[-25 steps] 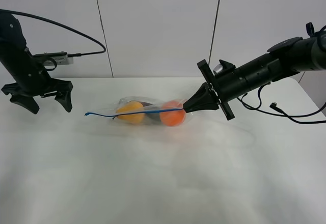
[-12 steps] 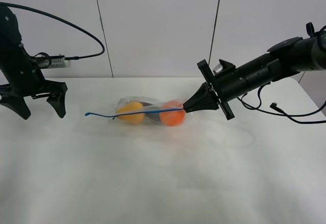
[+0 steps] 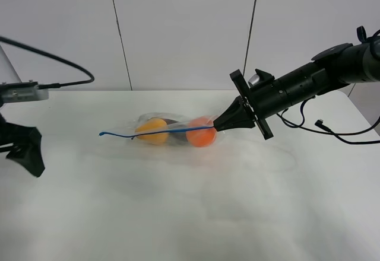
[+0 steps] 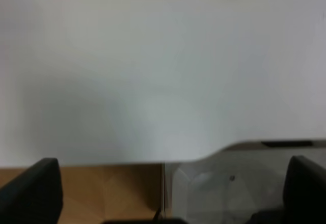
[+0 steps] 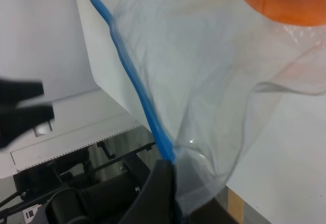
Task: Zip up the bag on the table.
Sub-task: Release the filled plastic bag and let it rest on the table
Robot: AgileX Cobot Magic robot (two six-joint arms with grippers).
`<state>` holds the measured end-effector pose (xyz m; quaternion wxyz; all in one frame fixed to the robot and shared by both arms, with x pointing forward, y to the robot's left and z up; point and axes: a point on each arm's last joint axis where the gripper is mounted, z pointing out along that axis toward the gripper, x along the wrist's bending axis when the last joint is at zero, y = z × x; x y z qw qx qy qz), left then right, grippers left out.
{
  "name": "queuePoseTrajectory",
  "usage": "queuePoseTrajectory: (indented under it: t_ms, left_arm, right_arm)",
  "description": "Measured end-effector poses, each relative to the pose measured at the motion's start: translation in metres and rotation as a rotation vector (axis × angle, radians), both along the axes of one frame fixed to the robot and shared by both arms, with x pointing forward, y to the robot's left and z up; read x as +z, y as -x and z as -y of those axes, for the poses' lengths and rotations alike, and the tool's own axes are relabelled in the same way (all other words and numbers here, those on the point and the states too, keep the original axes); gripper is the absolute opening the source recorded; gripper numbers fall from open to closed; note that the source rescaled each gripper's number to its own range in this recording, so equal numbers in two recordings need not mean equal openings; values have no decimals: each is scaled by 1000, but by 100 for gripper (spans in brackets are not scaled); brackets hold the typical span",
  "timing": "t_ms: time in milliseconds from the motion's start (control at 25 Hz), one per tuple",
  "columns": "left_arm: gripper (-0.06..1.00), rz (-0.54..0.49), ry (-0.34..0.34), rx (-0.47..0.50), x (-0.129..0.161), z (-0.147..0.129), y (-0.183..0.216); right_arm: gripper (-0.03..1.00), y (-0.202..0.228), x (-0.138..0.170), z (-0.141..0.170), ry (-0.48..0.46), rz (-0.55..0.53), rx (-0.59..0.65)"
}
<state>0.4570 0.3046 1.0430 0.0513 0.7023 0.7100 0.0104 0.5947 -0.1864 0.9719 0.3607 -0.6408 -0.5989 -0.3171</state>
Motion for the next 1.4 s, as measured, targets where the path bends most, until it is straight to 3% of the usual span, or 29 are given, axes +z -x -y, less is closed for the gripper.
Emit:
queuePoseTrajectory:
  t_ms: [200, 520, 1280, 1400]
  left_arm:
    - [100, 118, -5, 1, 3, 3, 64]
    - [100, 406, -17, 9, -12, 5, 135]
    - [100, 967, -32, 9, 9, 9, 218]
    - [100, 1004, -33, 9, 8, 9, 224]
  right_arm:
    - [0, 0, 0, 0, 0, 1, 0]
    - [0, 0, 0, 0, 0, 1, 0]
    - [0, 0, 0, 0, 0, 1, 0]
    - [1, 0, 0, 0, 4, 1, 3]
